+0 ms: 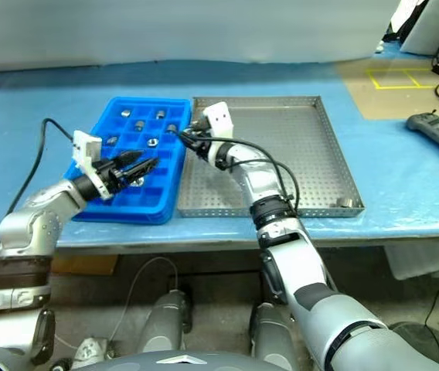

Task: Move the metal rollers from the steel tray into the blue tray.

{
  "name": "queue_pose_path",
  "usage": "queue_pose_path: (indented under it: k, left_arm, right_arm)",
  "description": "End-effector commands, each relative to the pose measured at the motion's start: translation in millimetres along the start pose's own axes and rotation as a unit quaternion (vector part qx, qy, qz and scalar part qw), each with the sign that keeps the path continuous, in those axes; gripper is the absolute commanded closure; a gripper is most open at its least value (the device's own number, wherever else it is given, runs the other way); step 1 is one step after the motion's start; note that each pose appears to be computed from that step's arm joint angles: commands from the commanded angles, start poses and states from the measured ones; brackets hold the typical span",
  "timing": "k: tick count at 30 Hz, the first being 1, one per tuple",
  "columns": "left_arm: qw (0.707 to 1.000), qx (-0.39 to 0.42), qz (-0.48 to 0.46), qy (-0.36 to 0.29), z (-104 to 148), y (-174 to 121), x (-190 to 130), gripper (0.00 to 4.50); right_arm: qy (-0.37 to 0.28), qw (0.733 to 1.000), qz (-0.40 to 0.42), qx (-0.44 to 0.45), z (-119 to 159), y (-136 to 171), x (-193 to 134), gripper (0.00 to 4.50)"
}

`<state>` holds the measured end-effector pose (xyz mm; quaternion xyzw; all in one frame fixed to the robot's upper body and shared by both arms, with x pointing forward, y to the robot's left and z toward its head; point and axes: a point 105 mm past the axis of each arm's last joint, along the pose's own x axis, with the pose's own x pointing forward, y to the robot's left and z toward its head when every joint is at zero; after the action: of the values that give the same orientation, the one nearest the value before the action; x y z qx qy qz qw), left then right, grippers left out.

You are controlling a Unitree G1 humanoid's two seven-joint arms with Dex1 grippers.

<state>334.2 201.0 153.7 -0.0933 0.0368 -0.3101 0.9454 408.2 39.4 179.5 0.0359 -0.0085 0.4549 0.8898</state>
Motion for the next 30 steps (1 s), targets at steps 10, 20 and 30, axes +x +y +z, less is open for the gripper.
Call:
queue_pose_path:
  k: [10, 20, 30]
  left_arm:
    - [0.996, 0.006, 0.091, -0.024, 6.2, -4.6, -59.0, 0.75]
    - [0.996, -0.001, 0.084, -0.025, 4.6, -7.5, -52.4, 0.75]
    - [0.998, -0.003, 0.059, -0.019, 3.9, -9.6, -37.0, 0.75]
  right_arm:
    - [-0.003, 0.997, 0.082, 0.000, 3.4, 34.1, 19.3, 2.86]
    - [0.019, 1.000, 0.004, -0.016, -11.2, 0.6, 13.4, 2.86]
    - [0.009, 0.999, -0.046, -0.018, -6.7, -20.8, 8.3, 2.86]
